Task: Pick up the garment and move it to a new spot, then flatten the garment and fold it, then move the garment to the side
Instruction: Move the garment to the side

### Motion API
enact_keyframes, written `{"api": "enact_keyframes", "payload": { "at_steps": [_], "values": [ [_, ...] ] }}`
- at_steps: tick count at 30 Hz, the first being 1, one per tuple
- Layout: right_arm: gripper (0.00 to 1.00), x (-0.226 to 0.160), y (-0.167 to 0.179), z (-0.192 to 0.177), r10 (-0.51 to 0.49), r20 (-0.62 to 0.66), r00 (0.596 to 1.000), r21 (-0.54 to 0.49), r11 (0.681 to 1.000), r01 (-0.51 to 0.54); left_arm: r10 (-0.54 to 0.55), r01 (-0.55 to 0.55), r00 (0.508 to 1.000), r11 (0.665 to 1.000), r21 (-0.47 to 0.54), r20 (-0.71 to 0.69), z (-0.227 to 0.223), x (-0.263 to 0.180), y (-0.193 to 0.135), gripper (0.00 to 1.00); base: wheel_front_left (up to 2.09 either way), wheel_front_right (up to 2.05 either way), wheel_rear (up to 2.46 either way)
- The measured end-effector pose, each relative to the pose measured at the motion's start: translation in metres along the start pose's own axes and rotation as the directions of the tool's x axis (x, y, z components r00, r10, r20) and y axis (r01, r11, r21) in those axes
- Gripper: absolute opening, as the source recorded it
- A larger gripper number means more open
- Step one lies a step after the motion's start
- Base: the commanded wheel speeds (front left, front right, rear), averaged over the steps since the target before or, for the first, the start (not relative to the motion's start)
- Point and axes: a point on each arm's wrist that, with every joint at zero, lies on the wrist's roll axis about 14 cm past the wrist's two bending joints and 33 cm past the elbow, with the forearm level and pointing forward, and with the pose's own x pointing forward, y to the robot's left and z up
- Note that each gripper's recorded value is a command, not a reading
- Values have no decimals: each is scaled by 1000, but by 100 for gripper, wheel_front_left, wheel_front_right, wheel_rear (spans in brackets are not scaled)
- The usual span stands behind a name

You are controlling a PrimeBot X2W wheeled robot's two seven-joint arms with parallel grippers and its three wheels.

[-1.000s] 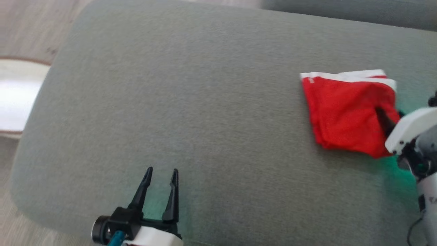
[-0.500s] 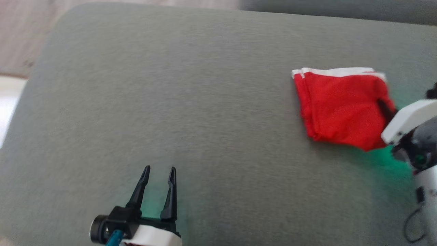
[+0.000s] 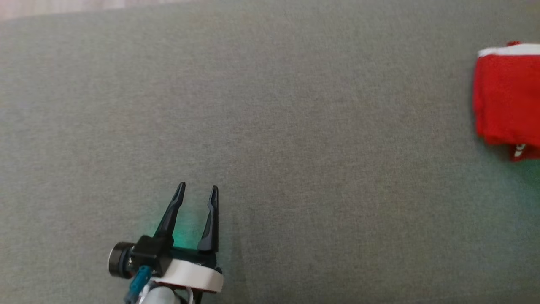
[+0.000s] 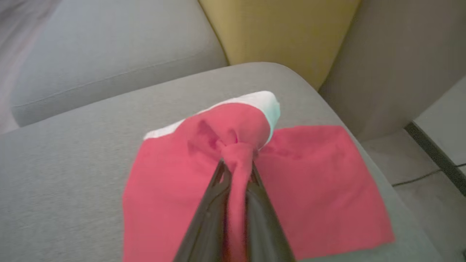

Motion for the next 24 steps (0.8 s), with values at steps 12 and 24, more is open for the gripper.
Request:
{"api": "enact_keyframes", "payload": {
  "at_steps": [12, 24],
  "values": [
    [100, 2, -64, -22, -241, 44, 969, -212, 946, 245, 10, -9, 1000, 1000, 20, -23, -7, 3, 7, 100, 0, 0, 0],
    [100, -46, 20, 46, 2, 471, 882, -245, 961, 128, 112, -111, 992, 994, -11, 50, 15, -26, 28, 100, 0, 0, 0]
  ]
}}
